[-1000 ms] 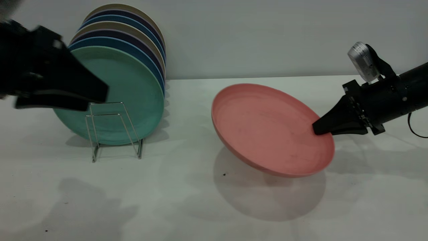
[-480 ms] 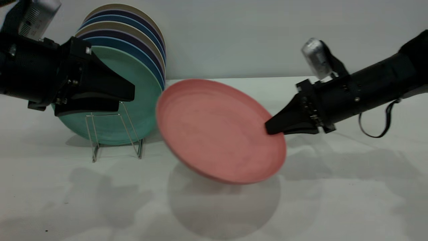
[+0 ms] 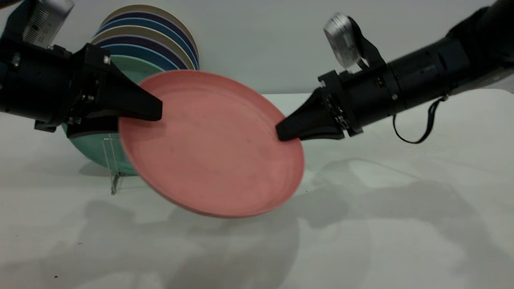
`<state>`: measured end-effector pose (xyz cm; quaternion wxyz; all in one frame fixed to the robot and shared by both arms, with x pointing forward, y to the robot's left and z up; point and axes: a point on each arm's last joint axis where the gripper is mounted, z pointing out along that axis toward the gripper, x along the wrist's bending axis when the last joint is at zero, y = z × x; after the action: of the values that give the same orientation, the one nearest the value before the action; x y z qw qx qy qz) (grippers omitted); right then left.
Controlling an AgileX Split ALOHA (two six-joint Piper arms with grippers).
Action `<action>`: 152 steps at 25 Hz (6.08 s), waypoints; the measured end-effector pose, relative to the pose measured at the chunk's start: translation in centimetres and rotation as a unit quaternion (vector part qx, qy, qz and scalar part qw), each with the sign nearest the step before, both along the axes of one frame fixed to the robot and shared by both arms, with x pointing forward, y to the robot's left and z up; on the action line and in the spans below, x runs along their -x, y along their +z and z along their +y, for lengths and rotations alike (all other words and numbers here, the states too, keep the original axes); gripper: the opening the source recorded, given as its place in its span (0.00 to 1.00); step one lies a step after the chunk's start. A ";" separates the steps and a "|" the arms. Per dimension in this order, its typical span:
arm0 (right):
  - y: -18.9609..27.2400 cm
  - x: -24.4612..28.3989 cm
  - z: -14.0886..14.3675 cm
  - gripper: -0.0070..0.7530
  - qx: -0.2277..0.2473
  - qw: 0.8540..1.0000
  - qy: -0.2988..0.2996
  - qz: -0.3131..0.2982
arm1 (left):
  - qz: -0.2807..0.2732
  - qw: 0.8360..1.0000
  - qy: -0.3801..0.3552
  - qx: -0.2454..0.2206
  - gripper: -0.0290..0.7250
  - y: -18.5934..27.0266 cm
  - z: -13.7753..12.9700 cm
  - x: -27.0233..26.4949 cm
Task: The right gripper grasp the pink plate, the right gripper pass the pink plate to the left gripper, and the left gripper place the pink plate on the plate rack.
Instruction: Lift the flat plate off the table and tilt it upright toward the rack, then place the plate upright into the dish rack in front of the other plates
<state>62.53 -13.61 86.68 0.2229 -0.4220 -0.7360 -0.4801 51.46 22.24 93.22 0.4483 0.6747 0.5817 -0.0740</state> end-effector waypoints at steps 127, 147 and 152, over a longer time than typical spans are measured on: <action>-1.2 -0.8 -11.2 0.69 0.109 0.989 -0.050 0.082 | -0.356 0.676 -0.343 -0.546 0.13 3.4 1.3 -7.5; -1.2 -0.8 -11.2 0.69 0.108 0.989 -0.051 0.083 | -0.343 0.691 -0.355 -0.529 0.63 2.9 1.1 -7.2; -1.2 -0.8 -11.2 0.69 0.109 0.989 -0.051 0.083 | -0.348 0.704 -0.327 -0.526 0.71 4.2 1.2 -7.0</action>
<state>63.29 -24.83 85.46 0.2117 -0.5189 -0.7404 -0.3711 58.41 23.44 97.42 0.1391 0.9266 0.0724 0.3419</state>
